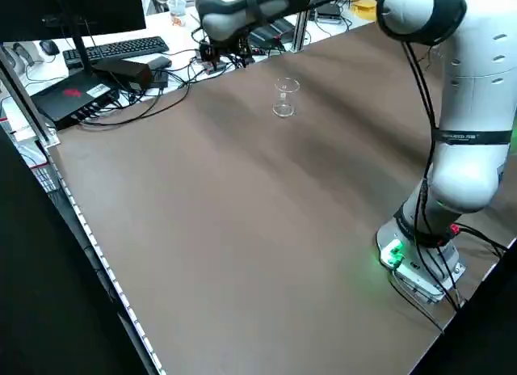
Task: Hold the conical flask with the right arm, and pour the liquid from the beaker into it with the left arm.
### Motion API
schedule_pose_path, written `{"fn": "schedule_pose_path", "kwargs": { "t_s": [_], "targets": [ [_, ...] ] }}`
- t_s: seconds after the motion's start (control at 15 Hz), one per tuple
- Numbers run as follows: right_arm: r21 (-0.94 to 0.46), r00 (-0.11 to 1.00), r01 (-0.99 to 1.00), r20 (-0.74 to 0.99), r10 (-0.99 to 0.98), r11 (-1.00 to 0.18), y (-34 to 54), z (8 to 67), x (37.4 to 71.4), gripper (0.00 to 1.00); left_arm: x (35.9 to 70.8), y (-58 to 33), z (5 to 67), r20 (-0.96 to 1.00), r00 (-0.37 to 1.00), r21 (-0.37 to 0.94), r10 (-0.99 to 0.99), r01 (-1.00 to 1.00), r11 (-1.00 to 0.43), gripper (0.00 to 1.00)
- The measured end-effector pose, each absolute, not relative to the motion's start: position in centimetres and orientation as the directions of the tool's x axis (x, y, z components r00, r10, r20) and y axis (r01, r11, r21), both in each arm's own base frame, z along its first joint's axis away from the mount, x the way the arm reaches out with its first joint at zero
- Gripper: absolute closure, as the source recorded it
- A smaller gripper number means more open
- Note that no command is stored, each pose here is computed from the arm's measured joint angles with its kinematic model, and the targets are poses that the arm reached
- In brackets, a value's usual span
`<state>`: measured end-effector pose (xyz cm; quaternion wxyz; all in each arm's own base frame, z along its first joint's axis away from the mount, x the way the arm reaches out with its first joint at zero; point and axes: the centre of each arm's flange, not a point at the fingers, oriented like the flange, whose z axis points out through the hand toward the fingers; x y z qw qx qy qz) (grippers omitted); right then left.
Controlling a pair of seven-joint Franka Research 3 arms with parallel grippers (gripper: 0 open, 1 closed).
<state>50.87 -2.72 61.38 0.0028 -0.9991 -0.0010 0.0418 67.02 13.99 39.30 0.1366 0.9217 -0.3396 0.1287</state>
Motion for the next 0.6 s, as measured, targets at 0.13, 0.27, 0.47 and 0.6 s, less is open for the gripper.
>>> {"fn": "schedule_pose_path", "kwargs": {
  "t_s": [0.13,0.27,0.47,0.6],
  "targets": [
    [-0.026,0.997,0.001,-0.082,0.003,-1.0,-2.5,61.4,50.9,0.0,67.6,14.1,37.1,0.395,0.676,0.159,-0.622,-0.718,-0.678,0.0],
    [-0.088,0.997,-0.005,-0.076,0.002,-0.996,-2.0,61.5,50.9,0.0,68.0,14.0,35.2,0.474,0.616,0.165,-0.629,-0.764,-0.624,0.0],
    [-0.127,0.998,-0.013,-0.056,-0.006,-0.992,-2.0,61.5,51.2,0.0,68.3,14.6,31.8,0.629,0.481,0.13,-0.611,-0.84,-0.527,0.0],
    [-0.13,0.998,-0.014,-0.068,-0.005,-0.991,-2.0,61.0,51.5,0.0,68.3,15.4,29.1,0.711,0.385,0.077,-0.588,-0.875,-0.479,0.0]
  ]
}}
